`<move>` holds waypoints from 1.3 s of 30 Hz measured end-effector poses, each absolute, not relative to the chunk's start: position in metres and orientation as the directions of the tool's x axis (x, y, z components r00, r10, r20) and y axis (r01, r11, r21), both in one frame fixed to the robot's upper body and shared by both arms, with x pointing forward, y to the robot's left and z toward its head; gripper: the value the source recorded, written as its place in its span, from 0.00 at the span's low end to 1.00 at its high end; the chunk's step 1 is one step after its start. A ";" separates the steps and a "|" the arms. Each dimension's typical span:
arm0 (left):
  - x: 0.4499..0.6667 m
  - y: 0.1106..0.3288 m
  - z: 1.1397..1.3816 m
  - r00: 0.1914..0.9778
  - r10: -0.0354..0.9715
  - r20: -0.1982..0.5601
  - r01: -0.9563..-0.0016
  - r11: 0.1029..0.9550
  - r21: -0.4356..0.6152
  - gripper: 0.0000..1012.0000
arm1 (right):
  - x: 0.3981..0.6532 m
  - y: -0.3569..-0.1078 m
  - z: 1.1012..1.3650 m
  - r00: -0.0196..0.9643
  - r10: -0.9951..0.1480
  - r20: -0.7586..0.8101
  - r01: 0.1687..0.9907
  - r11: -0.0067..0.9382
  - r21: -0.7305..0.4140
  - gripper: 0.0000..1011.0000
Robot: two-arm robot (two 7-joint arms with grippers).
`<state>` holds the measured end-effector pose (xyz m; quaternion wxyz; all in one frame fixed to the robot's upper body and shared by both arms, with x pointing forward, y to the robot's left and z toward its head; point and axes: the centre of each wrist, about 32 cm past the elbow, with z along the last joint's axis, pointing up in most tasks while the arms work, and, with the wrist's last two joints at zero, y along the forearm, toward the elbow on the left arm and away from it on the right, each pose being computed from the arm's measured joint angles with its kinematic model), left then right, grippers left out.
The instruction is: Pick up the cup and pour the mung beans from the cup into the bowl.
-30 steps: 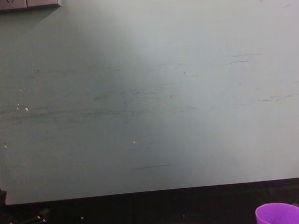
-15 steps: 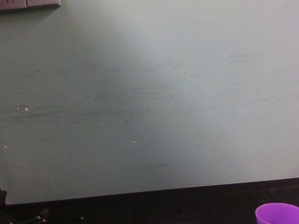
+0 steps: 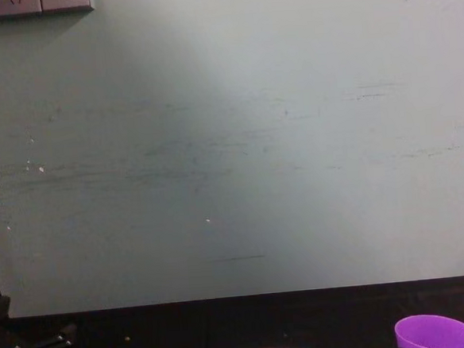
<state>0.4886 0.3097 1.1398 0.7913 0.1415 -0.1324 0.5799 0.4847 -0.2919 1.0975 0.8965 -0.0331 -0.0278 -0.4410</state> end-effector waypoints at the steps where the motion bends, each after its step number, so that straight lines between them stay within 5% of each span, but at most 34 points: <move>1: 0.489 0.310 1.140 0.292 0.880 0.374 -0.955 0.287 0.070 0.99 | 0.485 -0.292 1.098 0.609 -0.789 0.079 0.793 0.609 -0.035 0.77; 9: 0.489 0.310 1.140 0.292 0.880 0.374 -0.955 0.287 0.070 0.99 | 0.483 -0.291 1.103 0.607 -0.790 0.090 0.794 0.606 -0.034 0.73; 31: 0.489 0.310 1.140 0.292 0.880 0.374 -0.955 0.287 0.070 0.99 | 0.477 -0.295 1.258 0.555 -0.825 0.106 0.830 0.557 -0.007 0.72; 39: 0.489 0.310 1.140 0.292 0.880 0.374 -0.955 0.287 0.070 0.99 | 0.475 -0.293 1.263 0.546 -0.830 0.118 0.836 0.549 -0.002 0.71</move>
